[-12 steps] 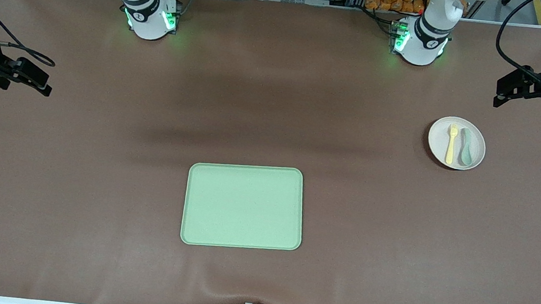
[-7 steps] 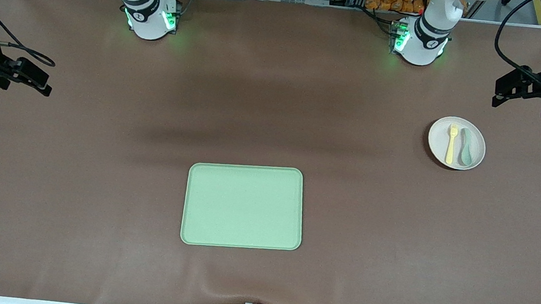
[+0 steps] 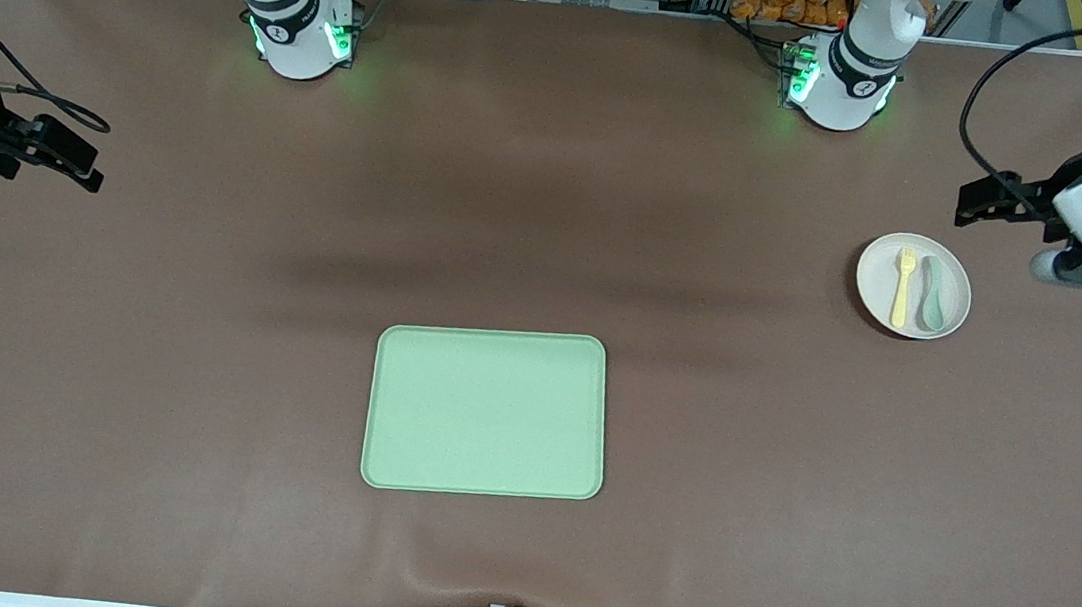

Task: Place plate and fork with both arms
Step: 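Move the left gripper down to the white plate's rim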

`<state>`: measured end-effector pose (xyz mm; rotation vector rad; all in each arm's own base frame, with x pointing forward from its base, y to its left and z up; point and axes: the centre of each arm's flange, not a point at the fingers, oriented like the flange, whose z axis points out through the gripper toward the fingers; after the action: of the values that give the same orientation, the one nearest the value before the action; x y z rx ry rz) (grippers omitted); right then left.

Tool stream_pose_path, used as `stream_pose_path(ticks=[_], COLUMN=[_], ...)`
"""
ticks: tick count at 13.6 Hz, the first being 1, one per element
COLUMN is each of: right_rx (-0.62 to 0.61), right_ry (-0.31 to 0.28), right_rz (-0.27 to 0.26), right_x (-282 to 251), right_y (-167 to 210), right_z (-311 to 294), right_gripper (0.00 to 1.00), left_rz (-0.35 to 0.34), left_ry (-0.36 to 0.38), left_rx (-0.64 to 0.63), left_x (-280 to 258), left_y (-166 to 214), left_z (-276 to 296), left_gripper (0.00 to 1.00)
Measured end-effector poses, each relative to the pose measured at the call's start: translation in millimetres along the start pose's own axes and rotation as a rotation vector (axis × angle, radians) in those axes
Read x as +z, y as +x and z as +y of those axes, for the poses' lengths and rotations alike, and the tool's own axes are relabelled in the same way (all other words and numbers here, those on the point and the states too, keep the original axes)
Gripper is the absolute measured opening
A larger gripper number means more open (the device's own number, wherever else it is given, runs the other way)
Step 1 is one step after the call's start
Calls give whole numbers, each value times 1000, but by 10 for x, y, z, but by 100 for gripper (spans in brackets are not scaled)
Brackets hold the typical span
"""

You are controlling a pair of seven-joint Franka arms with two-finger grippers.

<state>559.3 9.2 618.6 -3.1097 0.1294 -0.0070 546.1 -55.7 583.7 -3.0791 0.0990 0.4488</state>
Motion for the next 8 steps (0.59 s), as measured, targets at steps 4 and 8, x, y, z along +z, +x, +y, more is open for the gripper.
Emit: stream_pose_path(ticks=[4, 8], right_rx=[1, 1], right_ry=[0, 0], right_rz=[0, 0], right_x=[0, 0], right_y=[1, 2], right_z=[6, 6], right_gripper=[100, 100], left_rz=[-94, -94], left_ry=[-6, -61], left_rx=[-113, -181], left_x=[849, 1716], left_y=[221, 233], left_z=[-673, -1507], left_gripper=[100, 100])
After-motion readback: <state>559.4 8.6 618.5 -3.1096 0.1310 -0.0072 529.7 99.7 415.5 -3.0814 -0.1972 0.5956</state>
